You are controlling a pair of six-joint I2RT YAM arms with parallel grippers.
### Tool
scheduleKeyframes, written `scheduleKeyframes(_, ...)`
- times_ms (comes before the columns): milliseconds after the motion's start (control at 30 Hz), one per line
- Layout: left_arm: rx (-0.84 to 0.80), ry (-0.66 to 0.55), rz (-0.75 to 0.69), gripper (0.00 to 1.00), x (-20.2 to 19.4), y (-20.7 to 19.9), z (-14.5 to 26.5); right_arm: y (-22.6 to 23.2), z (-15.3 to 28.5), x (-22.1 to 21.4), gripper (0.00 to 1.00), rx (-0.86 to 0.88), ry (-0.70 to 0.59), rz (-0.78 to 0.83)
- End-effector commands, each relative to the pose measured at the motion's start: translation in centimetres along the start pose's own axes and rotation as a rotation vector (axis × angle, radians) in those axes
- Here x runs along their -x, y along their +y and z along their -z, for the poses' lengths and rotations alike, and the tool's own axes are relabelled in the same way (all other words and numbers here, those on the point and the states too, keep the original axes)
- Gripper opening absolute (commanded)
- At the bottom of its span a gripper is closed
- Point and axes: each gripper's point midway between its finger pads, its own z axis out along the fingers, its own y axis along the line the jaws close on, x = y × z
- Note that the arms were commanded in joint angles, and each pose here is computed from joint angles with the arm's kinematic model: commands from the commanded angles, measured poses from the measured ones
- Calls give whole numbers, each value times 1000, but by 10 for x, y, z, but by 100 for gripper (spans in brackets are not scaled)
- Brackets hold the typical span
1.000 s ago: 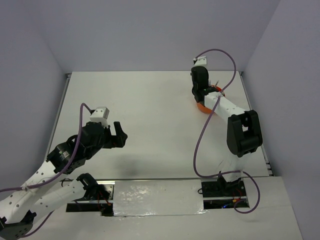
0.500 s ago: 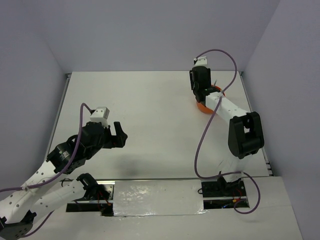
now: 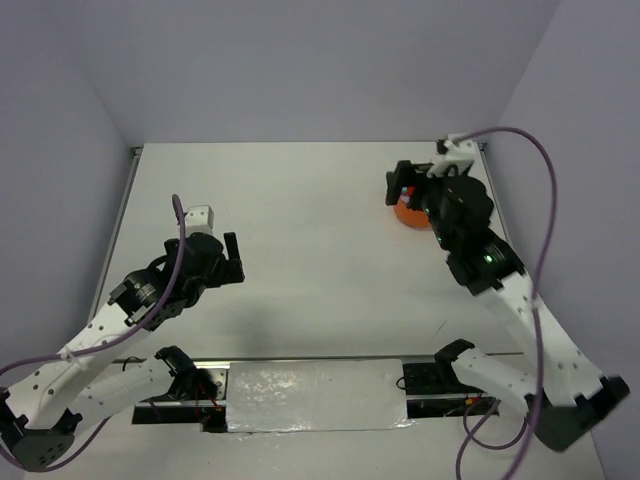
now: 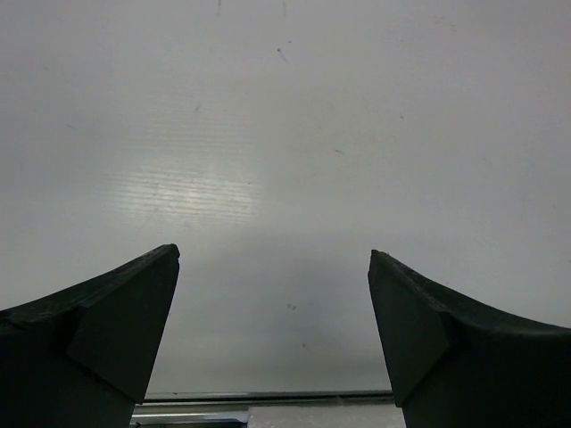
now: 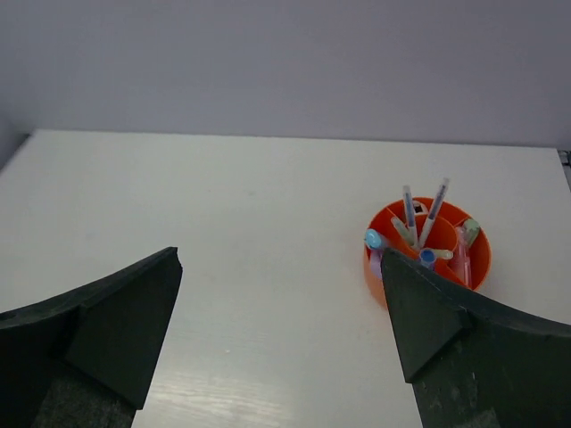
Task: Sort the stationery into containers
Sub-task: Reset both arms
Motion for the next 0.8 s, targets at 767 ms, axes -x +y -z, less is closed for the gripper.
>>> scheduleKeyframes(767,70,-409,109,99,59,68,65,-33,181,-43,100,171,-26,-138)
